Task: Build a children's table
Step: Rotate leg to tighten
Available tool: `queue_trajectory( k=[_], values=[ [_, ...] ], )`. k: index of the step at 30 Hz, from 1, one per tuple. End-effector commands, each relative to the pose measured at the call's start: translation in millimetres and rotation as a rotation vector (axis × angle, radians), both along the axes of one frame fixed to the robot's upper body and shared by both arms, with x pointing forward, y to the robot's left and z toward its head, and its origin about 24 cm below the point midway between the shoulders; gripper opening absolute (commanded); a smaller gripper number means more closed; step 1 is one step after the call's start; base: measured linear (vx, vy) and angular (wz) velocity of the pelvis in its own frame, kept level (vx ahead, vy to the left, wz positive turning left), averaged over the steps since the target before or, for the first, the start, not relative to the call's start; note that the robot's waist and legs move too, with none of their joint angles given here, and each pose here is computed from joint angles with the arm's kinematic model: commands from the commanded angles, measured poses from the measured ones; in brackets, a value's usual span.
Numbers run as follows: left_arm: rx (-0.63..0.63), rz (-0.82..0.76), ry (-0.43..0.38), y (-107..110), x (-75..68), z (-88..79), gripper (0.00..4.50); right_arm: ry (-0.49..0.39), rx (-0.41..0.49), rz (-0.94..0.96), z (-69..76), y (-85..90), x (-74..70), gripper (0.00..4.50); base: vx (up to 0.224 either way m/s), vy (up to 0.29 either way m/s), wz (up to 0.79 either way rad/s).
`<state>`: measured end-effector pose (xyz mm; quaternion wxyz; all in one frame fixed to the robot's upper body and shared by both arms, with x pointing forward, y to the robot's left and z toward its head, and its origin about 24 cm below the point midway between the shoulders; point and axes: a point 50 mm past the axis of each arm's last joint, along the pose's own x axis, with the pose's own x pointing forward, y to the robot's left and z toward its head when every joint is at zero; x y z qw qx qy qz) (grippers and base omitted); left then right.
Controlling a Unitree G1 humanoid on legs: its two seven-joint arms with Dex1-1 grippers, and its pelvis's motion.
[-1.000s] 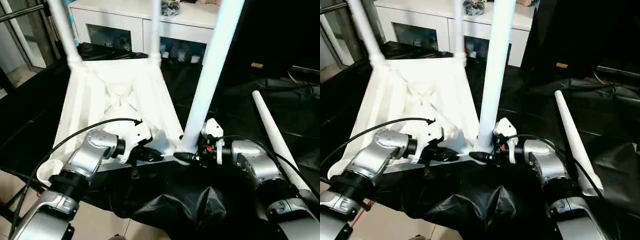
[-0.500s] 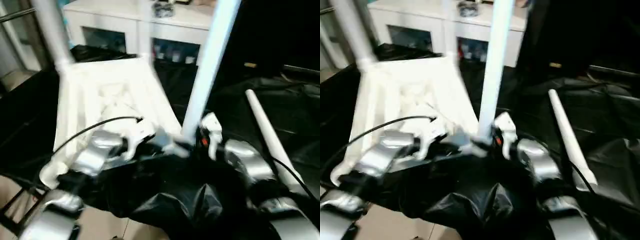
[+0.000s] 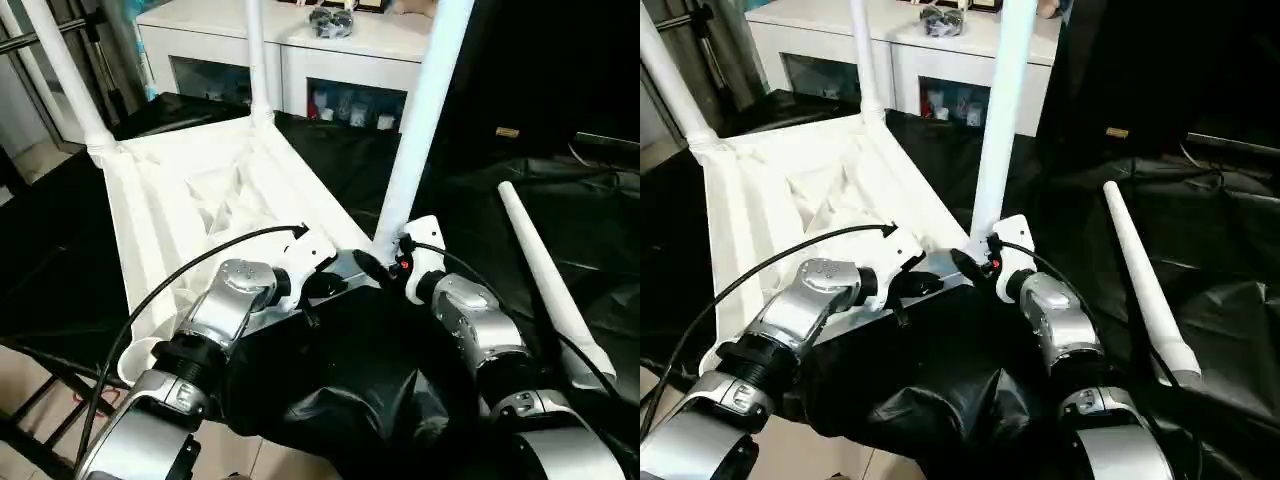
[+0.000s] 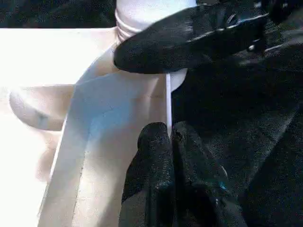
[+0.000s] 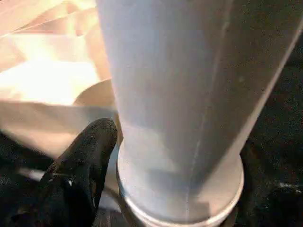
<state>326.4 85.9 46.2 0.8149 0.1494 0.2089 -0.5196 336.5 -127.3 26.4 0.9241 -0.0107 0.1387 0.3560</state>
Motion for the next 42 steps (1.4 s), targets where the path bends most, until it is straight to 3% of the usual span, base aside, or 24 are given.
queue_trajectory(
  k=[1,11,18,24,30,35,41,42],
  values=[
    [-0.086,-0.158,-0.009,-18,-10.6,7.9,0.0,0.021,0.001,0.203,-4.7,16.9,-11.7,3.59,0.0,0.0,0.0],
    [-0.055,-0.286,0.046,17,-20.6,8.9,0.0,0.038,0.022,0.481,6.4,-4.5,-25.8,3.59,0.0,0.0,0.0],
    [-0.027,-0.301,0.063,30,-20.7,9.6,0.0,0.067,0.031,0.565,6.5,-5.6,-32.3,2.86,0.0,0.0,0.0],
    [-0.035,-0.292,0.055,28,-19.5,10.5,0.0,0.076,0.048,0.568,4.8,-0.8,-34.6,2.75,0.0,0.0,0.0],
    [-0.047,-0.193,0.011,17,-11.2,9.6,0.0,0.098,0.022,0.354,-5.8,2.4,-24.0,2.74,0.0,0.0,0.0],
    [-0.047,-0.033,-0.037,-6,1.8,8.0,0.0,0.138,-0.07,-0.01,-24.8,5.8,-9.5,2.73,0.0,0.0,0.0],
    [-0.062,0.029,-0.054,-29,4.6,9.4,0.0,0.146,-0.065,-0.115,-30.4,22.9,-8.6,2.73,0.0,0.0,0.0],
    [-0.07,0.02,-0.054,-32,3.5,10.0,0.0,0.144,-0.048,-0.095,-29.9,27.2,-9.6,3.28,0.0,0.0,0.0]
  ],
)
